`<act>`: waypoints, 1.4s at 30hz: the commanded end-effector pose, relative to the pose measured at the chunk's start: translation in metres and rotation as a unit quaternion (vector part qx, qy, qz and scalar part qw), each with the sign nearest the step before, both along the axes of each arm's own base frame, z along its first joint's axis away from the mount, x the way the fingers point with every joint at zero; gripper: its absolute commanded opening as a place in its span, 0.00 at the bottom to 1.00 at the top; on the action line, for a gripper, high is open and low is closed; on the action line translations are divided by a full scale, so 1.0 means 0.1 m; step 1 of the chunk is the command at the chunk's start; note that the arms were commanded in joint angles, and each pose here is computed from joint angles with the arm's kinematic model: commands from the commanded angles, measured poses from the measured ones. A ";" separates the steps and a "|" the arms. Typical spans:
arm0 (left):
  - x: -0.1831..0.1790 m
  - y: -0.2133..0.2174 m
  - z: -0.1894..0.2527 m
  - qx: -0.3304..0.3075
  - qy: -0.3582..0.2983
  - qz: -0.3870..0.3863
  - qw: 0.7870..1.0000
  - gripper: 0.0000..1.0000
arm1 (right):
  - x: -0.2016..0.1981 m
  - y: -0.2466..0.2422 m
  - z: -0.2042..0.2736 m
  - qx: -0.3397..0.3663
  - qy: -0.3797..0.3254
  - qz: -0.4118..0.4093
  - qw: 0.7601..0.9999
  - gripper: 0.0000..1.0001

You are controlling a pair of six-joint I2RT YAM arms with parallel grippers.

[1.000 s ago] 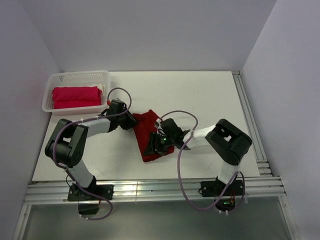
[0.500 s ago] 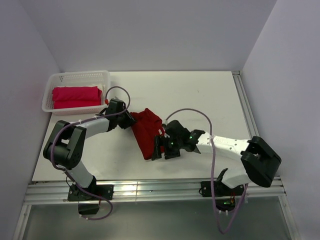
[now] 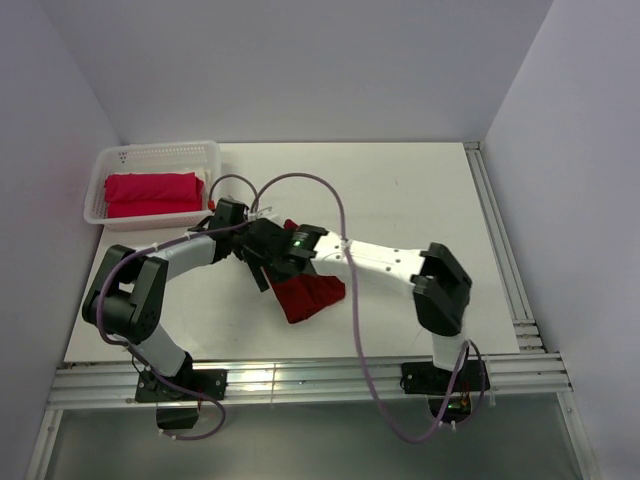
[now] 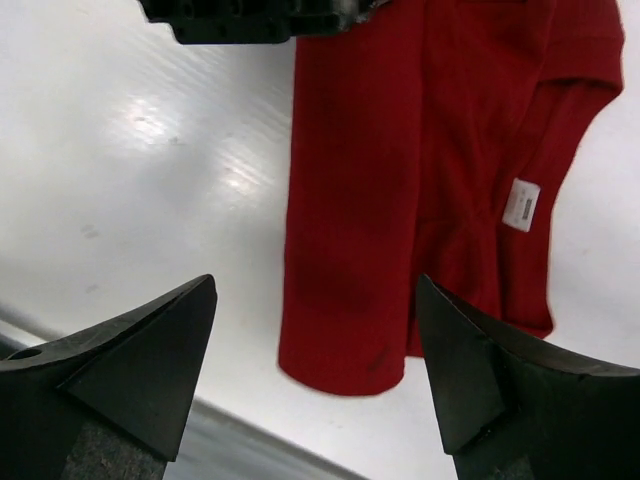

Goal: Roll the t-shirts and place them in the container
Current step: Roll the tshirt

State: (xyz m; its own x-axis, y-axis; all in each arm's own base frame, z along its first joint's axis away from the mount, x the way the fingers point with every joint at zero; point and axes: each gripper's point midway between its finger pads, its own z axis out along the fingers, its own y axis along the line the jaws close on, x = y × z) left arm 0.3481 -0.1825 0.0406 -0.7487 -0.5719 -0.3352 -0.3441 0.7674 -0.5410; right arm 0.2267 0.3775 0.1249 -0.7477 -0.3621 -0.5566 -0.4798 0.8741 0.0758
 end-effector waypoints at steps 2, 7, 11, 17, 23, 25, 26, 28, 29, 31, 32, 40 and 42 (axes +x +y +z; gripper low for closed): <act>-0.01 -0.04 0.14 -0.012 -0.004 -0.012 1.000 0.28 | 0.12 -0.04 -0.08 -0.120 -0.064 0.018 0.991 0.87; 0.00 -0.06 0.14 -0.014 -0.002 -0.013 1.000 0.28 | 0.20 0.05 -0.28 -0.172 -0.085 0.029 0.981 0.87; 0.00 -0.07 0.14 -0.020 0.000 -0.012 1.000 0.28 | 0.20 0.08 -0.45 -0.190 -0.085 0.034 0.977 0.87; -0.01 -0.08 0.10 -0.021 0.008 -0.012 1.000 0.28 | 0.14 0.17 -0.62 -0.196 -0.084 0.048 0.976 0.85; 0.01 -0.11 0.12 -0.027 0.009 -0.014 0.999 0.27 | 0.08 0.28 -0.72 -0.174 -0.070 0.056 0.981 0.85; 0.00 -0.12 0.11 -0.029 0.012 -0.016 0.999 0.27 | 0.05 0.31 -0.74 -0.166 -0.066 0.060 0.982 0.84; 0.00 -0.13 0.12 -0.030 0.011 -0.017 0.999 0.28 | 0.04 0.33 -0.75 -0.160 -0.068 0.060 0.983 0.84; 0.01 -0.13 0.13 -0.030 0.011 -0.018 0.999 0.28 | 0.02 0.33 -0.77 -0.146 -0.070 0.058 0.985 0.83; 0.03 -0.13 0.14 -0.030 0.010 -0.018 0.999 0.28 | 0.00 0.35 -0.75 -0.137 -0.073 0.056 0.986 0.82; 0.03 -0.14 0.14 -0.031 0.011 -0.022 0.999 0.28 | 0.00 0.30 -0.70 -0.129 -0.083 0.045 0.987 0.81; 0.04 -0.15 0.13 -0.031 0.013 -0.023 0.999 0.28 | -0.01 0.29 -0.67 -0.126 -0.086 0.043 0.987 0.81; 0.06 -0.19 0.13 -0.038 0.016 -0.029 0.999 0.28 | -0.06 0.18 -0.75 -0.137 -0.094 0.032 0.986 0.80; 0.06 -0.19 0.14 -0.037 0.015 -0.028 0.999 0.28 | -0.04 0.17 -0.80 -0.145 -0.095 0.029 0.984 0.80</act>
State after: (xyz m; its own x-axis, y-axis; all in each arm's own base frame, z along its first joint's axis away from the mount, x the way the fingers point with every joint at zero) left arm 0.3441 -0.1925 0.0410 -0.7898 -0.5569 -0.2573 -0.3484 0.7524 -0.5590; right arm 0.2255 0.3846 0.0424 -0.6369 -0.5561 -0.5340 -0.4920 0.8264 -0.2739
